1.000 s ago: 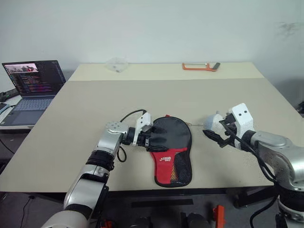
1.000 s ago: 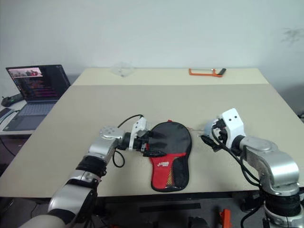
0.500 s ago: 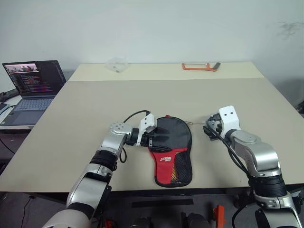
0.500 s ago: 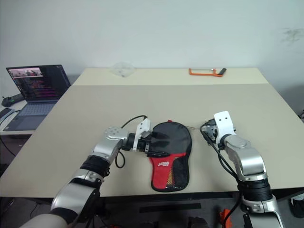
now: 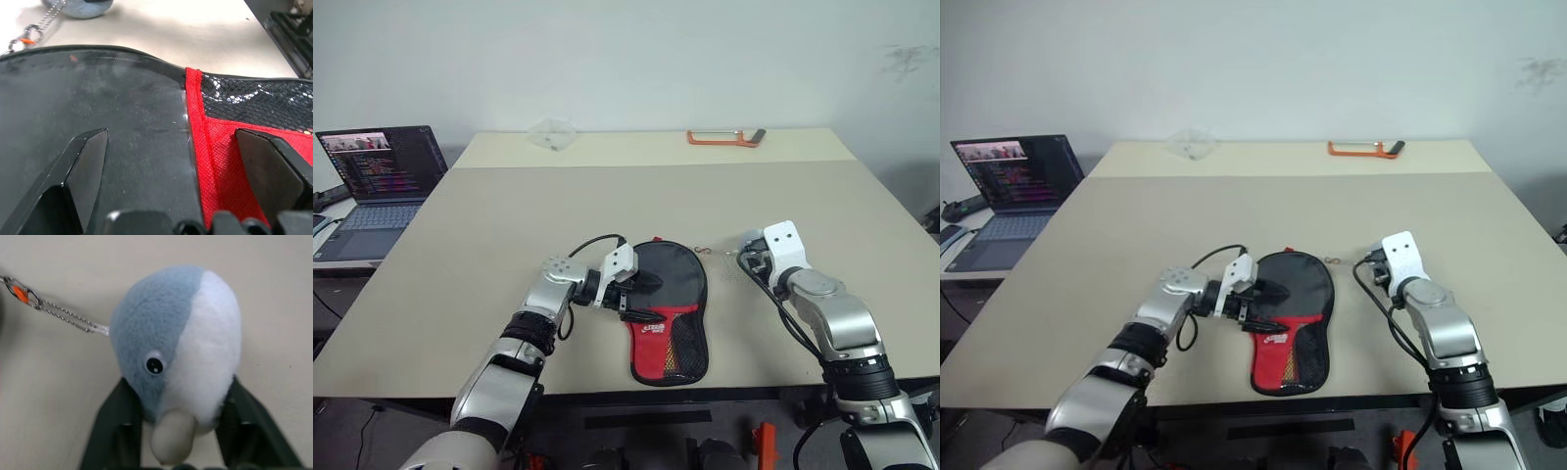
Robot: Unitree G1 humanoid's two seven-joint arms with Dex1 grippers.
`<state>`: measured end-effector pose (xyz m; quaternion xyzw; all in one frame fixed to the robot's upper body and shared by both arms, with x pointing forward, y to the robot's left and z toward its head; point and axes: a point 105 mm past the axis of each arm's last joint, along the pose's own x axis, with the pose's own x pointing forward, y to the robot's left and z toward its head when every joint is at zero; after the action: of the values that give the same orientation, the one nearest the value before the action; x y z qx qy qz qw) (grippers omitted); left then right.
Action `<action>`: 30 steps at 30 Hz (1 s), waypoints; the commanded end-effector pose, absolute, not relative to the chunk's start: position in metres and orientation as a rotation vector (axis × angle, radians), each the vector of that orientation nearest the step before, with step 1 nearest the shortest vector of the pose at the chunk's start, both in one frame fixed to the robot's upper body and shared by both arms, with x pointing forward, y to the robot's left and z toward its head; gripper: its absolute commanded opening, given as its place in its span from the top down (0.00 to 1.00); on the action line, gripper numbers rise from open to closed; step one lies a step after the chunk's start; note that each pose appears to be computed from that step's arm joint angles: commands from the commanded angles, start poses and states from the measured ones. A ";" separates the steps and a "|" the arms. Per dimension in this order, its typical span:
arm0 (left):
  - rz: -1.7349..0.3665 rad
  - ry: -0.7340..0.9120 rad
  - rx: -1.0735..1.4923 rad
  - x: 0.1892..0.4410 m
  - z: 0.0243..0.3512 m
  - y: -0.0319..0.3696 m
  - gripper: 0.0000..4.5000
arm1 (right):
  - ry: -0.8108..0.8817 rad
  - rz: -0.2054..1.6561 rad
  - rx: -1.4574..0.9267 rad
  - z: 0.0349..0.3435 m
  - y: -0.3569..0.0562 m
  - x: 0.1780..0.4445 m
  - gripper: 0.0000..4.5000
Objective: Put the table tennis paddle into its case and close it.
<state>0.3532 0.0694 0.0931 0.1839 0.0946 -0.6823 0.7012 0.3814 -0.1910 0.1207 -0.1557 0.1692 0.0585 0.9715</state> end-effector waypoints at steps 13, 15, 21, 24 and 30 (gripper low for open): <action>-1.597 0.323 0.334 0.346 0.072 0.051 0.00 | 0.367 0.279 -0.460 0.138 -0.205 0.314 0.92; -1.594 0.332 0.326 0.347 0.071 0.048 0.00 | 0.414 0.387 -0.481 0.131 -0.190 0.292 0.92; -1.586 0.339 0.329 0.350 0.068 0.039 0.00 | 0.515 0.663 -0.465 0.115 -0.142 0.234 0.92; -1.580 0.343 0.315 0.351 0.068 0.032 0.00 | 0.561 0.737 -0.448 0.110 -0.133 0.215 0.92; -1.578 0.325 0.320 0.353 0.071 0.016 0.00 | 0.672 0.761 -0.467 0.099 -0.149 0.191 0.93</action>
<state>0.3561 0.0152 0.0849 0.1401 0.1162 -0.7052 0.6852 0.2017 -0.1508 0.0977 -0.2218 0.3133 0.3375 0.8595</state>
